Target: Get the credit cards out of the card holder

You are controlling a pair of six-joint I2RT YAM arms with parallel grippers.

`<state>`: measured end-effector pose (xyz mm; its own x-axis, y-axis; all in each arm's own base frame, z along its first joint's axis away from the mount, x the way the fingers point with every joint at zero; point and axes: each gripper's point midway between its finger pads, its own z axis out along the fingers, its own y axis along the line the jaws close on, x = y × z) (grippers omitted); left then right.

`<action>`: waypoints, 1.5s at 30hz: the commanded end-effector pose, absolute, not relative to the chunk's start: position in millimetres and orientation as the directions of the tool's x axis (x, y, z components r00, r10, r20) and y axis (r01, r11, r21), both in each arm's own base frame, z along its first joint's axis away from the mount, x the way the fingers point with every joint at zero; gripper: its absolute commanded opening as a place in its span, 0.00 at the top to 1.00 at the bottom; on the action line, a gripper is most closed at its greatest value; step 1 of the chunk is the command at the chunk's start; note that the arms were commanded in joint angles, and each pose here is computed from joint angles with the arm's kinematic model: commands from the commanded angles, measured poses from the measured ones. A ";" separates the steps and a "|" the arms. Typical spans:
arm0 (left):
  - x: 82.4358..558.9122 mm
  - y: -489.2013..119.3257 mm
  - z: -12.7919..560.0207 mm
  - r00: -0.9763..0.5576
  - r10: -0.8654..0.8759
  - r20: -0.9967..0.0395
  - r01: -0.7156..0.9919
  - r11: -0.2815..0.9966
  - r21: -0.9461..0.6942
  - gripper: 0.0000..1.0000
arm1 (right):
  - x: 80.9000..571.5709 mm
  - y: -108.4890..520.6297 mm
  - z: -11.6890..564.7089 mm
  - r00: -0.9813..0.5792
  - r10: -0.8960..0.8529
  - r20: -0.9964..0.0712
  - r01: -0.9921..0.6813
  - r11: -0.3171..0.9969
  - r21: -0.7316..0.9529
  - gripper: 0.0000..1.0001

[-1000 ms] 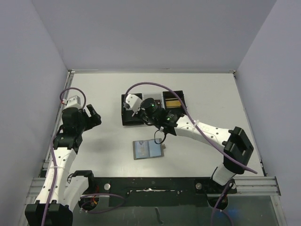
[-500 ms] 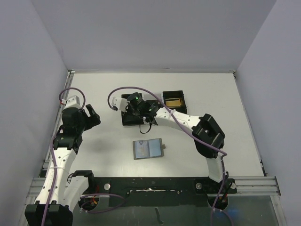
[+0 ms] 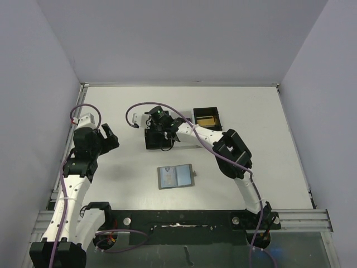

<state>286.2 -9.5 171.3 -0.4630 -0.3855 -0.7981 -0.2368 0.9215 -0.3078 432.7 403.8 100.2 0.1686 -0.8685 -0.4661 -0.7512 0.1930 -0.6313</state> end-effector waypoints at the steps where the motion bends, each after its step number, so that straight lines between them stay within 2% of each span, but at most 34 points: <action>1: 294.2 -7.4 186.1 -0.419 -0.370 -0.830 -0.211 0.928 -0.307 0.22 | 459.9 413.1 133.3 0.232 -0.856 -0.462 -0.673 0.201 -0.712 1.00; 15: 294.7 -9.8 183.8 -0.430 -0.368 -0.825 -0.201 0.929 -0.309 0.22 | 480.7 412.1 91.8 0.289 -0.909 -0.302 -0.636 0.053 -0.770 0.94; 22: 295.3 -10.9 182.5 -0.437 -0.365 -0.822 -0.196 0.931 -0.309 0.22 | 474.3 409.3 90.1 0.294 -0.904 -0.309 -0.641 0.053 -0.766 0.75; 27: 297.2 -19.8 181.9 -0.450 -0.357 -0.819 -0.146 0.934 -0.326 0.22 | 473.5 402.5 93.0 0.295 -0.912 -0.284 -0.621 0.043 -0.783 0.65; 36: 297.8 -20.1 176.5 -0.469 -0.355 -0.809 -0.151 0.934 -0.322 0.22 | 461.6 405.5 101.9 0.307 -0.884 -0.352 -0.668 0.063 -0.741 0.36; 41: 298.4 -21.3 173.6 -0.482 -0.352 -0.803 -0.147 0.935 -0.322 0.22 | 460.4 407.5 105.1 0.301 -0.872 -0.387 -0.689 0.081 -0.720 0.27; 45: 299.1 -27.0 174.6 -0.486 -0.347 -0.802 -0.116 0.935 -0.335 0.22 | 461.9 403.8 105.7 0.295 -0.873 -0.388 -0.694 0.083 -0.715 0.24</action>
<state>288.0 -21.3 157.5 -0.5320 -0.3671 -0.7631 -0.1849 0.9298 -0.3183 457.6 404.4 58.6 0.2889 -0.9001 -0.3262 -0.7175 0.0220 -0.6963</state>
